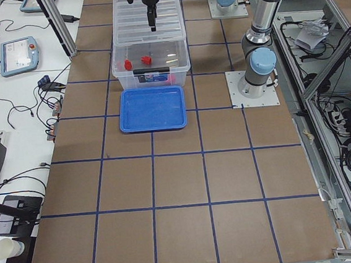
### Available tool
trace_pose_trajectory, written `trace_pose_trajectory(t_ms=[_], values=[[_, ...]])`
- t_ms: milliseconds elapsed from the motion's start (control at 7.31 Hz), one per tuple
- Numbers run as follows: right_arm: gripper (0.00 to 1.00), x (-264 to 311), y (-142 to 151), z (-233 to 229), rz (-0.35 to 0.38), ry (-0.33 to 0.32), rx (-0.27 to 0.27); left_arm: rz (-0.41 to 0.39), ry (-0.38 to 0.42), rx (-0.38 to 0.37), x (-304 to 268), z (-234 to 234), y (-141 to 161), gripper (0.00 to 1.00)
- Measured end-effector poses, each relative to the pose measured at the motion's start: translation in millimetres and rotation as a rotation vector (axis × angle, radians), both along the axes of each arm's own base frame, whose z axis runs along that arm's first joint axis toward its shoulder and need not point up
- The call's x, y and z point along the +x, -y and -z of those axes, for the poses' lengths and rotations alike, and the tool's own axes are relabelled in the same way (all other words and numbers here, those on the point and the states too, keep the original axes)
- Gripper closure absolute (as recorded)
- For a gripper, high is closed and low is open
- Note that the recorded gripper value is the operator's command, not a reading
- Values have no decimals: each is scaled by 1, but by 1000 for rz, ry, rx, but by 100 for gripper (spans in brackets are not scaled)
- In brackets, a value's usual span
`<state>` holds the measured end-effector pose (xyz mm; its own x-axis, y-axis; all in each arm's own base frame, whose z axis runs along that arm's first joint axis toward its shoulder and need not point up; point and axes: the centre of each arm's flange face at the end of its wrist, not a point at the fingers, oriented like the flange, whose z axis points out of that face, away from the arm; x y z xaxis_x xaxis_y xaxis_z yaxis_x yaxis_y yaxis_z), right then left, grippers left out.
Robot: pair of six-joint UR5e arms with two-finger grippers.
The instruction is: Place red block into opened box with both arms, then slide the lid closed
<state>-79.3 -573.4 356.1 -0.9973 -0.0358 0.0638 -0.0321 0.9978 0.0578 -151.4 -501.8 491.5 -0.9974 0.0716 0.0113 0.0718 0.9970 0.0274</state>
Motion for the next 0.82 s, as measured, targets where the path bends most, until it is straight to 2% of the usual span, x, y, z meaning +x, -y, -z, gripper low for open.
trace_pose_trajectory(t_ms=[821], values=[[0, 94, 6, 1, 60, 6, -16, 0, 0, 1, 0, 0, 0, 0]])
